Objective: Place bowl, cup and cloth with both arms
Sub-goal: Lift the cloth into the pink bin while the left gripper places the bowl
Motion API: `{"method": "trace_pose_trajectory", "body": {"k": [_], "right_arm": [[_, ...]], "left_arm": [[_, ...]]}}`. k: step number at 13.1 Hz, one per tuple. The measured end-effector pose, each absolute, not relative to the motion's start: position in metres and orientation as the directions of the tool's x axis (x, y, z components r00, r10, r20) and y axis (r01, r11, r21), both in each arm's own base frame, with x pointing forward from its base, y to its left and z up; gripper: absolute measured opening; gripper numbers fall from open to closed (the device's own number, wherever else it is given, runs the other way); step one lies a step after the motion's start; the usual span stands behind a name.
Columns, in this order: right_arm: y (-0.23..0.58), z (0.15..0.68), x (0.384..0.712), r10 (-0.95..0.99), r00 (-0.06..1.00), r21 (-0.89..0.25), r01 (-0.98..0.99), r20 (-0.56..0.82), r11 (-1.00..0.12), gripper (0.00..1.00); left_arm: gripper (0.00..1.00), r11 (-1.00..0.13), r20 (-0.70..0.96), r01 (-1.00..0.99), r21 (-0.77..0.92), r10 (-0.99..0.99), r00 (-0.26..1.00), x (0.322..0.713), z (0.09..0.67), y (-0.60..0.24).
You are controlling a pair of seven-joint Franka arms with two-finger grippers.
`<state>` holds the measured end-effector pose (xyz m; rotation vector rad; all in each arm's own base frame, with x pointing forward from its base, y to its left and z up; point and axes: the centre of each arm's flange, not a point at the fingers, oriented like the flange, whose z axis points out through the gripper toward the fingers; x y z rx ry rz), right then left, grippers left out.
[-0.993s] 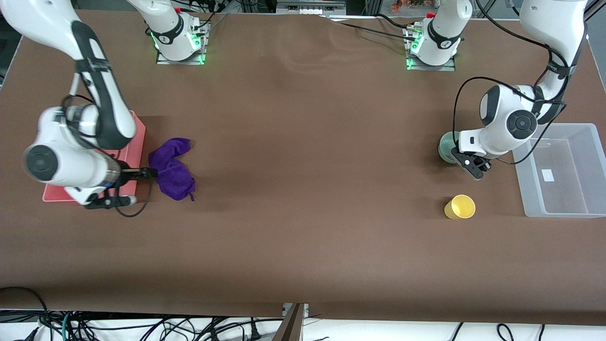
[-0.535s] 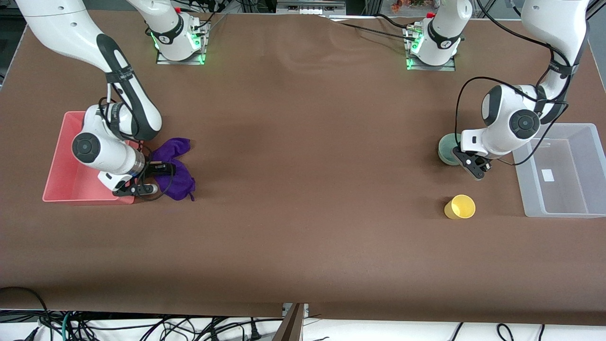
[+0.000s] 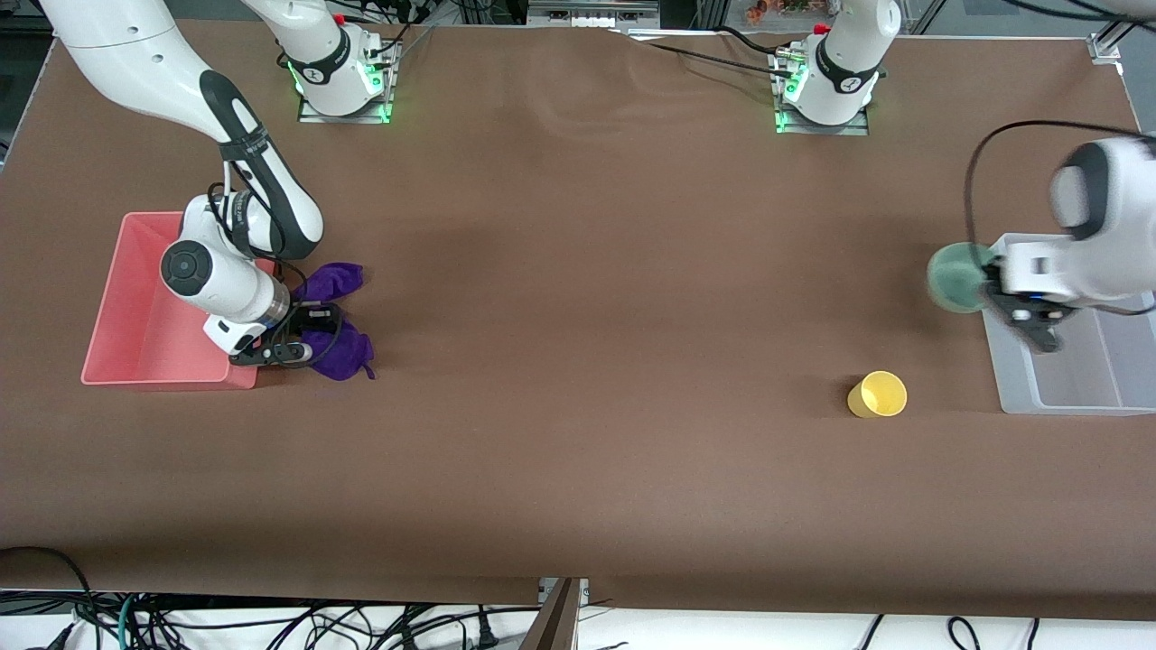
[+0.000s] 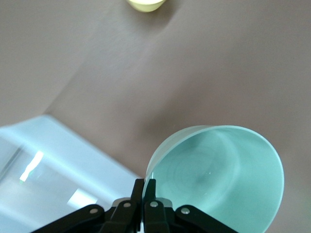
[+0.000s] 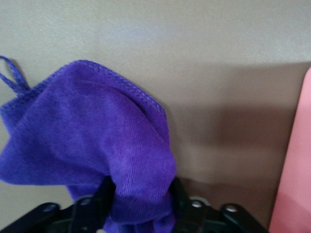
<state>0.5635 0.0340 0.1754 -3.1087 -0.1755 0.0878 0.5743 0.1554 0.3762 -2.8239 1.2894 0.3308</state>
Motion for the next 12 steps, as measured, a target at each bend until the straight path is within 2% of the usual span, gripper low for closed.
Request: {"method": "trace_pose_trajectory", "body": {"k": [3,6,8,12], "right_arm": [[0.042,0.177,0.564,0.126,0.991,-0.034,0.124,-0.052,-0.992,0.15],[0.05,0.184,0.57,0.141,0.986,-0.041,0.137,-0.088,-0.99,0.14],[0.051,0.211,0.589,0.146,0.978,-0.043,0.141,-0.146,-0.989,0.14],[0.041,0.341,0.628,0.158,0.937,-0.047,0.151,-0.312,-0.987,0.11]], "left_arm": [[0.04,-0.641,-0.183,-0.763,0.083,-0.762,0.621,0.586,0.391,0.244],[0.04,-0.661,-0.178,-0.737,0.143,-0.749,0.638,0.569,0.343,0.336],[0.04,-0.679,-0.178,-0.71,0.186,-0.734,0.656,0.559,0.301,0.369],[0.04,-0.672,-0.144,-0.722,0.167,-0.74,0.657,0.572,0.228,0.373]]}}
